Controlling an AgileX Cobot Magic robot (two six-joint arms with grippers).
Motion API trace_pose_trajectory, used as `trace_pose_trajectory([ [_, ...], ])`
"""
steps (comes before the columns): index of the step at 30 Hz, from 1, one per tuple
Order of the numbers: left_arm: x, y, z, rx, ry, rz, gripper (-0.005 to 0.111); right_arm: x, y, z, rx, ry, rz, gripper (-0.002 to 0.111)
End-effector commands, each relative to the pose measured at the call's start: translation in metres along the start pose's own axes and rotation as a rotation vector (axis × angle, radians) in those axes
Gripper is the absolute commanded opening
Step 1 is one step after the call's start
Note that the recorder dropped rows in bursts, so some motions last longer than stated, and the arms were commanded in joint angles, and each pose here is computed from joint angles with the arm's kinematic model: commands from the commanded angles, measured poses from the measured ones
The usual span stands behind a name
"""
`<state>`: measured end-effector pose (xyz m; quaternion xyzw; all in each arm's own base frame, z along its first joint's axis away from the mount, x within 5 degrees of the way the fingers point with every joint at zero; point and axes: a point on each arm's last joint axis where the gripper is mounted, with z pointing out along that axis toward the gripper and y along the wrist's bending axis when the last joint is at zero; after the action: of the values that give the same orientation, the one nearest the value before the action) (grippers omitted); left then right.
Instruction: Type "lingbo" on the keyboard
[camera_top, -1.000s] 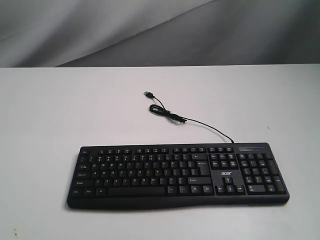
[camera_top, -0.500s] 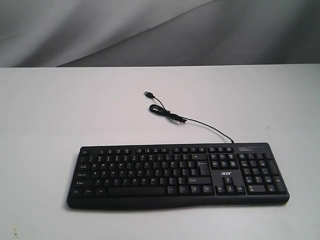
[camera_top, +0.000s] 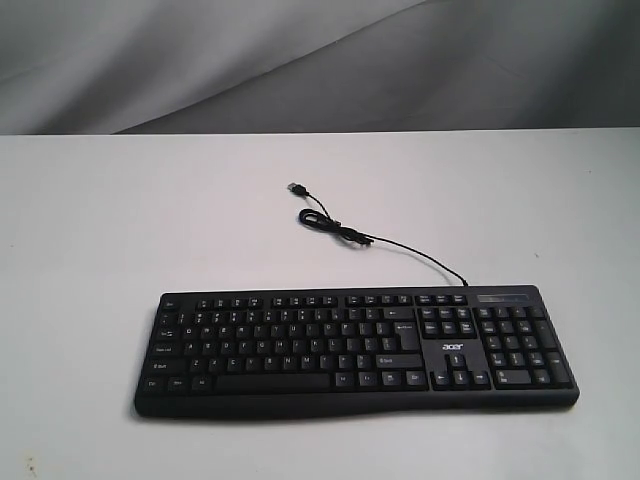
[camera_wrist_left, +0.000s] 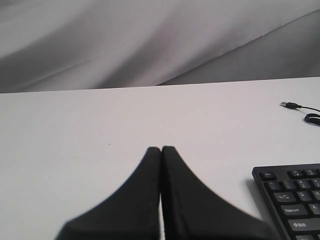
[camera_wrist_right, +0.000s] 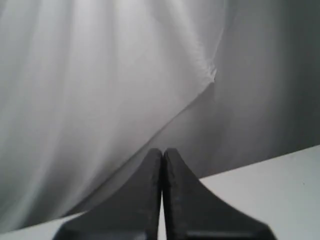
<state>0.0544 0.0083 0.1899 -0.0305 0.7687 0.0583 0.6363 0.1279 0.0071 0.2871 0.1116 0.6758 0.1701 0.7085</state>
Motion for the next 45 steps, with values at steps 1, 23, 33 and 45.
trace_pose_trajectory([
  [1, 0.000, 0.000, 0.000, 0.000, -0.012, -0.002, 0.001, 0.013, 0.006, 0.042, -0.040, 0.210, -0.095, 0.000],
  [23, 0.000, 0.000, 0.000, 0.000, -0.012, -0.002, 0.001, 0.094, 0.018, 0.090, -0.234, 0.605, -0.269, 0.000],
  [33, 0.000, 0.000, 0.000, 0.000, -0.012, -0.002, 0.001, 0.093, 0.021, 0.090, -0.267, 0.590, -0.272, 0.000],
  [45, 0.000, 0.000, 0.000, 0.000, -0.012, -0.002, 0.001, 0.025, 0.055, 0.137, -0.360, 0.348, -0.537, 0.000],
])
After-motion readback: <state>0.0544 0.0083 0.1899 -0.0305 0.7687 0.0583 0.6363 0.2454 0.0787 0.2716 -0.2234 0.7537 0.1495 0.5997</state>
